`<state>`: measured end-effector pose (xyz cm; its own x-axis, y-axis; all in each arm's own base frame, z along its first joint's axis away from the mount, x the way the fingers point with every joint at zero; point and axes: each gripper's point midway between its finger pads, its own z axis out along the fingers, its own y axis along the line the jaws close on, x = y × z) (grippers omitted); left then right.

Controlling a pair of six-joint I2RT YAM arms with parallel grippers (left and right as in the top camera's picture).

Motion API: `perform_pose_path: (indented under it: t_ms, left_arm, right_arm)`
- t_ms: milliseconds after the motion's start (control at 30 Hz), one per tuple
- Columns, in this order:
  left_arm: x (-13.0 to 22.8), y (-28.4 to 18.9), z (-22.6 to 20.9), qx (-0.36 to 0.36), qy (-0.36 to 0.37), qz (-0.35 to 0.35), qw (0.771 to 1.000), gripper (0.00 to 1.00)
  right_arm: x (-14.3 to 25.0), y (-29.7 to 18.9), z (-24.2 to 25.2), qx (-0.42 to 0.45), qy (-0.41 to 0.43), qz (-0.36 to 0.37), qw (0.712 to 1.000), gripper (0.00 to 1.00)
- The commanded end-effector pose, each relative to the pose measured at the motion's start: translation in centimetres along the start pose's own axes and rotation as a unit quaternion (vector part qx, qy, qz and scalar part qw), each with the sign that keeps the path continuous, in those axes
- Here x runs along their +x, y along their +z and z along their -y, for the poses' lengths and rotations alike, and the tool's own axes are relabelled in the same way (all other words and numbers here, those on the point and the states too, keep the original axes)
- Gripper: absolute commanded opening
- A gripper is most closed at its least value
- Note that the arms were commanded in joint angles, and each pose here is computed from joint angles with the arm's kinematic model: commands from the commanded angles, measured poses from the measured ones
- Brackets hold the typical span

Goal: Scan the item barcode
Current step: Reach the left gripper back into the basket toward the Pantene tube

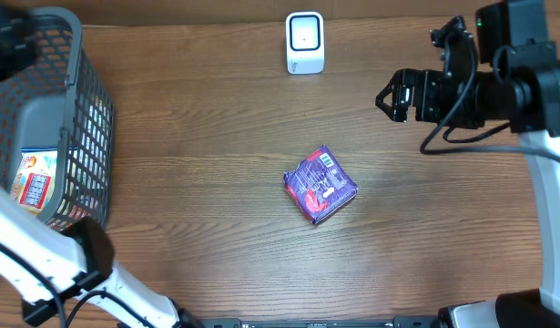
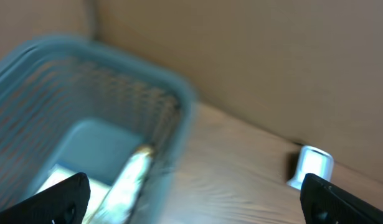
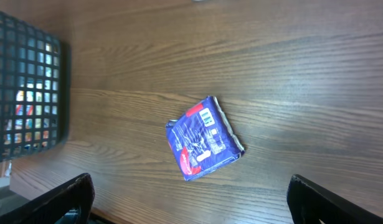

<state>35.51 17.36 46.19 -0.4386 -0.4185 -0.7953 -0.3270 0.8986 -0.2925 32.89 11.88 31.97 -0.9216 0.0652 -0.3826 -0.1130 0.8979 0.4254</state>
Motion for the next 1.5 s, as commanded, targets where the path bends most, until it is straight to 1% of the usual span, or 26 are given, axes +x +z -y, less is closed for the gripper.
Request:
perform_pose_path:
  t_ms: [0,100,167,267,333,400,467,567,667,767,867,900,933,967,1167,1333,1467]
  left_arm:
    - [1.2,3.2,-6.6,-0.056,-0.037,-0.048,0.997,1.0]
    - [3.2,6.1,-9.0,-0.062,0.004,-0.104,0.993,1.0]
    - [5.1,8.6,-9.6,-0.05,0.04,-0.15,0.987,1.0]
    - [8.3,13.0,-10.3,-0.019,0.043,-0.212,0.976,1.0]
    - [11.1,16.0,-11.2,-0.005,0.053,-0.261,0.964,1.0]
    - [13.2,17.9,-12.0,0.001,0.049,-0.294,0.955,1.0]
    - [14.9,19.4,-13.0,0.0,0.044,-0.32,0.946,1.0]
    - [16.9,21.0,-15.1,-0.027,0.046,-0.352,0.935,1.0]
    - [18.1,22.3,-16.2,-0.037,0.049,-0.366,0.929,1.0]
    - [19.2,23.6,-17.2,-0.037,0.07,-0.377,0.923,1.0]
    - [19.2,24.4,-17.4,-0.029,0.091,-0.373,0.923,0.99]
    - [19.1,24.5,-17.4,-0.028,0.097,-0.369,0.924,0.96]
    - [18.7,24.9,-17.5,-0.028,0.107,-0.361,0.926,0.89]
    - [18.6,25.0,-17.5,-0.029,0.109,-0.358,0.927,0.88]
    - [18.0,25.5,-17.7,-0.025,0.132,-0.344,0.929,0.87]
    - [17.2,26.0,-18.3,-0.039,0.148,-0.329,0.932,0.9]
    - [17.3,25.9,-18.3,-0.043,0.145,-0.332,0.931,0.9]
  right_arm:
    - [-0.2,0.1,-0.3,0.002,-0.013,0.001,1.0,1.0]
    - [-0.2,0.3,-1.1,-0.004,-0.032,0.002,0.999,1.0]
    - [-0.2,0.5,-1.6,-0.008,-0.045,0.004,0.999,1.0]
    - [-0.5,0.7,-2.4,-0.015,-0.057,0.011,0.998,1.0]
    - [-0.9,0.7,-2.4,-0.01,-0.062,0.02,0.998,1.0]
    - [-1.2,0.7,-2.1,-0.001,-0.063,0.027,0.998,1.0]
    - [-1.5,0.7,-1.9,0.008,-0.064,0.032,0.997,1.0]
    - [-1.7,0.7,-1.9,0.007,-0.066,0.038,0.997,1.0]
    - [-2.1,0.6,-2.1,0.005,-0.069,0.046,0.997,1.0]
    - [-2.8,0.6,-2.3,0.002,-0.073,0.059,0.996,1.0]
    - [-3.3,0.5,-2.5,-0.001,-0.077,0.07,0.995,1.0]
    - [-3.5,0.5,-2.6,-0.002,-0.078,0.073,0.994,1.0]
    - [-3.8,0.5,-2.7,-0.004,-0.08,0.08,0.994,1.0]
    - [-3.9,0.5,-2.7,-0.004,-0.081,0.082,0.993,1.0]
    - [-4.1,1.4,-2.5,-0.004,-0.076,0.073,0.994,1.0]
    - [-4.0,1.9,-2.4,-0.003,-0.072,0.065,0.995,1.0]
    - [-4.0,1.9,-2.3,-0.003,-0.072,0.065,0.995,1.0]
